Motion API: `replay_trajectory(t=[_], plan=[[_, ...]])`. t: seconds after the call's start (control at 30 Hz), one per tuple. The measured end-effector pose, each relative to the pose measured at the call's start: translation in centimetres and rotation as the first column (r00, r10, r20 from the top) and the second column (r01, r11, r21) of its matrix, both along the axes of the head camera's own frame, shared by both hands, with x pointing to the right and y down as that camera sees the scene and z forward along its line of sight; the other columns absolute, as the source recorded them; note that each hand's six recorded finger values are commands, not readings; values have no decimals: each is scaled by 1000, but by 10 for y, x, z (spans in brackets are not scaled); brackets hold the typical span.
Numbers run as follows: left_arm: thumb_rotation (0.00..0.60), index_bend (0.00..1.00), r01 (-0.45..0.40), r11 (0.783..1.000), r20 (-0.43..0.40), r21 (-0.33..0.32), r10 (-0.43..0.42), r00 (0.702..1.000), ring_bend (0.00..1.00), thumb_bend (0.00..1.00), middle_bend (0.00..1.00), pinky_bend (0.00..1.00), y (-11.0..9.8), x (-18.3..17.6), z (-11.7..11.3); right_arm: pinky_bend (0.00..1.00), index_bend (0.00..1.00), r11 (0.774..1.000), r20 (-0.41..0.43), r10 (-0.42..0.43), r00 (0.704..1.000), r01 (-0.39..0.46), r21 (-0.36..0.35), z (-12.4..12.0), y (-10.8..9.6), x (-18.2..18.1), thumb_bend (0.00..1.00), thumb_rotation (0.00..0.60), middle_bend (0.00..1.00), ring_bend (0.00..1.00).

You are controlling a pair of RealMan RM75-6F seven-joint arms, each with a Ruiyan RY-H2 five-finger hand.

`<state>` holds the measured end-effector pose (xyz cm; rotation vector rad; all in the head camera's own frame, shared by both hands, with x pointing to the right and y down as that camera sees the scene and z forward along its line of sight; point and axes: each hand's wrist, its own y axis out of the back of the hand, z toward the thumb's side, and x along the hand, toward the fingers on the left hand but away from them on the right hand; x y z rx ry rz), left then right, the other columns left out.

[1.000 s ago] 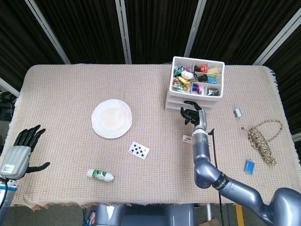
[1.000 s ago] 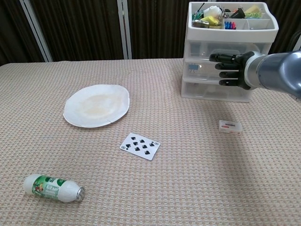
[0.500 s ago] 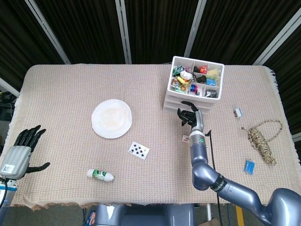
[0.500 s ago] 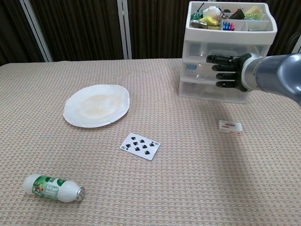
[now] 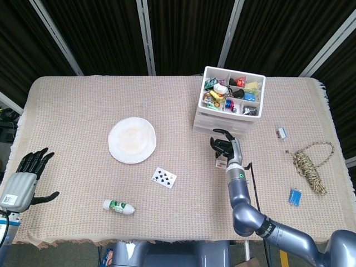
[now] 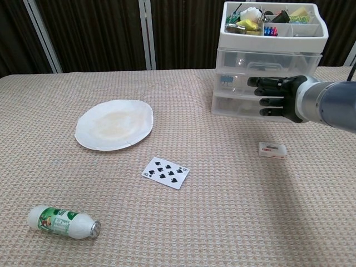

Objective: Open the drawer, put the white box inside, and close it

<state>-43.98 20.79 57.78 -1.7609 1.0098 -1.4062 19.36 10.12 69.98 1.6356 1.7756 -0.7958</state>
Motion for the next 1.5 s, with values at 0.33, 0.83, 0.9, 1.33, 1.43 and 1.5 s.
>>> replay_trajectory(t=[0.33, 0.83, 0.9, 1.33, 1.43, 1.5], plan=[[600, 72, -1, 1000, -1, 1, 1, 1000, 0, 133, 0, 0, 0, 0, 0, 764, 304, 988, -84, -111, 990, 119, 98, -19, 9, 2, 358, 600, 790, 818], [600, 72, -5, 1000, 0, 8, 5, 1000, 0, 134, 0, 0, 0, 0, -1, 764, 278, 822, -715, -245, 655, 531, 204, -65, -13, 46, 358, 600, 788, 815], [600, 72, -4, 1000, 0, 7, 4, 1000, 0, 134, 0, 0, 0, 0, -1, 764, 277, 818, -743, -252, 620, 547, 179, -63, -14, 49, 357, 600, 788, 815], [600, 72, -2, 1000, 0, 4, 2, 1000, 0, 133, 0, 0, 0, 0, -1, 764, 278, 832, -770, -272, 577, 543, 113, -44, -19, 54, 356, 600, 788, 815], [600, 72, -2, 1000, 0, 4, 2, 1000, 0, 134, 0, 0, 0, 0, -1, 764, 278, 834, -777, -276, 566, 542, 99, -40, -19, 56, 356, 600, 788, 815], [600, 72, -1, 1000, 0, 4, 1, 1000, 0, 134, 0, 0, 0, 0, -1, 764, 282, 838, -779, -278, 562, 538, 90, -37, -20, 57, 357, 600, 788, 815]])
